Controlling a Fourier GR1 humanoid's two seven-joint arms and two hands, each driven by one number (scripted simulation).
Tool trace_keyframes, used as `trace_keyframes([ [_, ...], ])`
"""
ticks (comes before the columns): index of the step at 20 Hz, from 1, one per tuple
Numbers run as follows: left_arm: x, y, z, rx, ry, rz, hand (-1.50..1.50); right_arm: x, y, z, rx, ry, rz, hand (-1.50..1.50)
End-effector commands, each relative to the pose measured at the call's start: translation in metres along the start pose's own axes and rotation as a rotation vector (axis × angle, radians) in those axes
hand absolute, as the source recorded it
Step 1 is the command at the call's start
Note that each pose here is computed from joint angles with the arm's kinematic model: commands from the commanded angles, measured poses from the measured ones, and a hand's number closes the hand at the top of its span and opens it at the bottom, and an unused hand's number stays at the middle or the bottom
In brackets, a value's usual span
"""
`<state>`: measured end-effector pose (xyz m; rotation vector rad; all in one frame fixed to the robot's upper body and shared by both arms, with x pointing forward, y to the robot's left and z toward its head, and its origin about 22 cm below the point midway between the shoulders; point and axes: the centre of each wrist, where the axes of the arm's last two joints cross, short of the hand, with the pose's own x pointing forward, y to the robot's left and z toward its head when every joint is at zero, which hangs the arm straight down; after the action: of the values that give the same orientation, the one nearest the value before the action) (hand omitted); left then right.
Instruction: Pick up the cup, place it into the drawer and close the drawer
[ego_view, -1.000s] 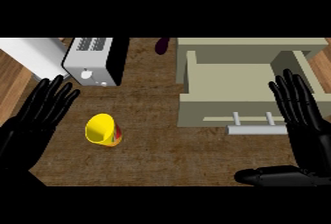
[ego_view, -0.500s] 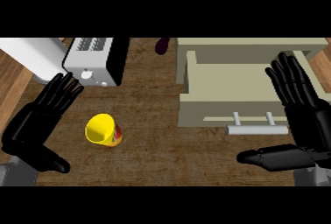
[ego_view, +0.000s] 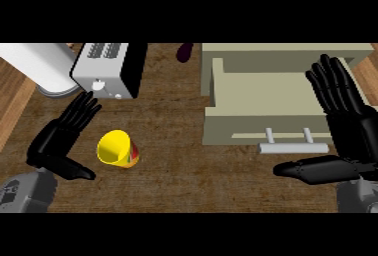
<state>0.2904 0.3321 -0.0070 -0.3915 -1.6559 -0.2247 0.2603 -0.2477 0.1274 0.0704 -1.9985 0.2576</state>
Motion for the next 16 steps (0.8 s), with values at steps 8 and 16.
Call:
trace_keyframes([
  [8, -0.077, 0.016, 0.027, 0.041, 0.092, -0.032, -1.50, 0.009, -0.005, -0.017, -0.004, 0.002, -0.007, -1.50],
  [16, -0.100, 0.026, 0.037, 0.054, 0.066, -0.049, -1.50, 0.014, -0.024, -0.003, -0.001, -0.008, 0.006, -1.50],
])
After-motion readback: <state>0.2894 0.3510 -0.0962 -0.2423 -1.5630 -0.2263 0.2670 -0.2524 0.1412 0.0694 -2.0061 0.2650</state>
